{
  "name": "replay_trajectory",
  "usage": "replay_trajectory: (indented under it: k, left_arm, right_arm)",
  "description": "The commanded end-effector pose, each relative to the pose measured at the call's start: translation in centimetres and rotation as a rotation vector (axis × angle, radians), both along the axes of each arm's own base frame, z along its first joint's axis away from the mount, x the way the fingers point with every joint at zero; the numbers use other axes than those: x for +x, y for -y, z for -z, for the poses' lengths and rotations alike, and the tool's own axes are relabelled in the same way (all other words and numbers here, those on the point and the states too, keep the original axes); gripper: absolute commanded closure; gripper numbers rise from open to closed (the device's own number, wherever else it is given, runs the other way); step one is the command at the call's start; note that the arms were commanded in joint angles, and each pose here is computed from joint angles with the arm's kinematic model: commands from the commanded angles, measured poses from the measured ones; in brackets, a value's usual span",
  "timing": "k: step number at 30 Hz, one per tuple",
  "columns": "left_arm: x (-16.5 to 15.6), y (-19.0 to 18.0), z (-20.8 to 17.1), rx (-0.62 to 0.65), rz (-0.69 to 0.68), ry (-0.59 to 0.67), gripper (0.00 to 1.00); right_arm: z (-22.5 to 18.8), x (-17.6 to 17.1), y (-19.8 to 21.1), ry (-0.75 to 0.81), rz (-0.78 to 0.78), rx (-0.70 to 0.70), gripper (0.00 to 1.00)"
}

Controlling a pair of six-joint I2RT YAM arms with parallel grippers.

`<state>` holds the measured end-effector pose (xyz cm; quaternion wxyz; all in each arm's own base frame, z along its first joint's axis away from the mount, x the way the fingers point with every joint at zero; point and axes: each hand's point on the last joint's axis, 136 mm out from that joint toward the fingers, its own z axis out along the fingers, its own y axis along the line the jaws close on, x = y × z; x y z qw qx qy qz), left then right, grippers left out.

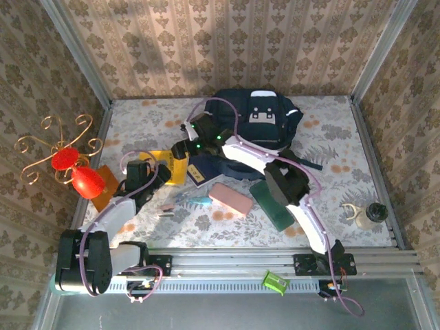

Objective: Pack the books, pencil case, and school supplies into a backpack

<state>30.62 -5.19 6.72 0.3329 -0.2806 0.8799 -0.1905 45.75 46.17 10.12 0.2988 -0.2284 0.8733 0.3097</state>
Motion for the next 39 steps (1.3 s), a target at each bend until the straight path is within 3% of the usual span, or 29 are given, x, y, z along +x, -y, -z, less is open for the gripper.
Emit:
replay_trajectory:
  k: [1,9,20,28,34,39]
  left_arm:
    - [0.1,-0.1,0.2,-0.037,-0.027,-0.007,0.1]
    - [-0.6,-0.9,2.2,-0.063,-0.069,-0.055,0.09]
    - [0.9,0.5,3.6,-0.111,-0.01,-0.07,0.12]
    - [1.4,0.6,2.4,-0.12,-0.004,-0.015,0.12]
    - [2.1,0.9,0.8,-0.158,0.001,0.041,0.12]
    - [2.2,0.8,-0.1,-0.191,-0.013,0.069,0.1]
  right_arm:
    - [3.0,0.1,-0.6,-0.106,-0.019,-0.019,0.15]
    - [4.0,-1.4,-1.9,-0.162,-0.086,-0.01,0.39]
    - [3.1,-3.5,-1.9,-0.22,-0.12,0.035,0.8]
    - [-1.4,-4.2,-2.0,-0.222,-0.086,0.167,0.99]
    - [-6.5,-3.6,-1.6,-0.235,0.011,0.358,1.0]
    - [-8.1,-3.0,0.1,-0.242,0.123,0.438,1.0]
